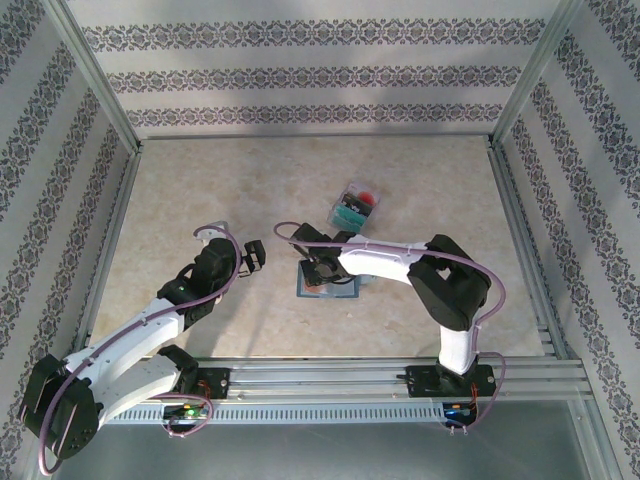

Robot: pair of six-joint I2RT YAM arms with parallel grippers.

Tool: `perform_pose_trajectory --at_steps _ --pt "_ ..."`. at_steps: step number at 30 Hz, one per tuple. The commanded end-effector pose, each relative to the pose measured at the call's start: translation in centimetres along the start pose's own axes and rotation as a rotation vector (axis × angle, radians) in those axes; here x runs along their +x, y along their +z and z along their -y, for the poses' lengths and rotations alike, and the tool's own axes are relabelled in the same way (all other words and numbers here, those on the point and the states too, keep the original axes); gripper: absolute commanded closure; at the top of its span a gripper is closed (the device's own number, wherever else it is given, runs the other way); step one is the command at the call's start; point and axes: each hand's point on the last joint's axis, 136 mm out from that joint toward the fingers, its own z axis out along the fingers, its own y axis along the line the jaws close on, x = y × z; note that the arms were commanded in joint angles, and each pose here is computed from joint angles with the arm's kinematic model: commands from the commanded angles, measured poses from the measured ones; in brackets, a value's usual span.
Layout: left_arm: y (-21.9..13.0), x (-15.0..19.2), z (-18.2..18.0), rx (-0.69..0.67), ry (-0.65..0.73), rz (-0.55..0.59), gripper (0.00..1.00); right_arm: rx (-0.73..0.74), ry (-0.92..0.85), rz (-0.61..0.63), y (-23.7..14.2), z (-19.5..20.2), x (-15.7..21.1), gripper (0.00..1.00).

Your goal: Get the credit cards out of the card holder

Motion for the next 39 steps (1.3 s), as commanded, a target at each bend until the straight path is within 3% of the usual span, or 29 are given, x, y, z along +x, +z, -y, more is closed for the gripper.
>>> perform_pose_trajectory --at_steps 1,8,14,19,39 --pt "-0.1 -0.8 -0.1 -0.003 -0.025 0.019 0.01 -0.061 0.002 -0.092 0.4 -0.8 2.8 0.59" --pt "-0.3 -0.9 0.1 0.006 -0.021 0.02 0.01 -0.136 0.029 -0.086 -1.0 -2.3 3.5 0.69" --pt "-0.2 -1.0 0.4 0.015 -0.016 0.013 0.01 -0.101 0.041 -0.06 -1.2 -1.7 3.7 0.72" --pt "0.0 -1.2 1.1 0.032 -0.007 -0.001 0.01 -0.031 0.034 -0.041 -1.3 -0.3 3.7 0.65" --pt "-0.5 -1.2 0.8 0.025 -0.002 0.001 0.01 0.082 0.038 0.027 -3.5 2.9 3.8 0.58"
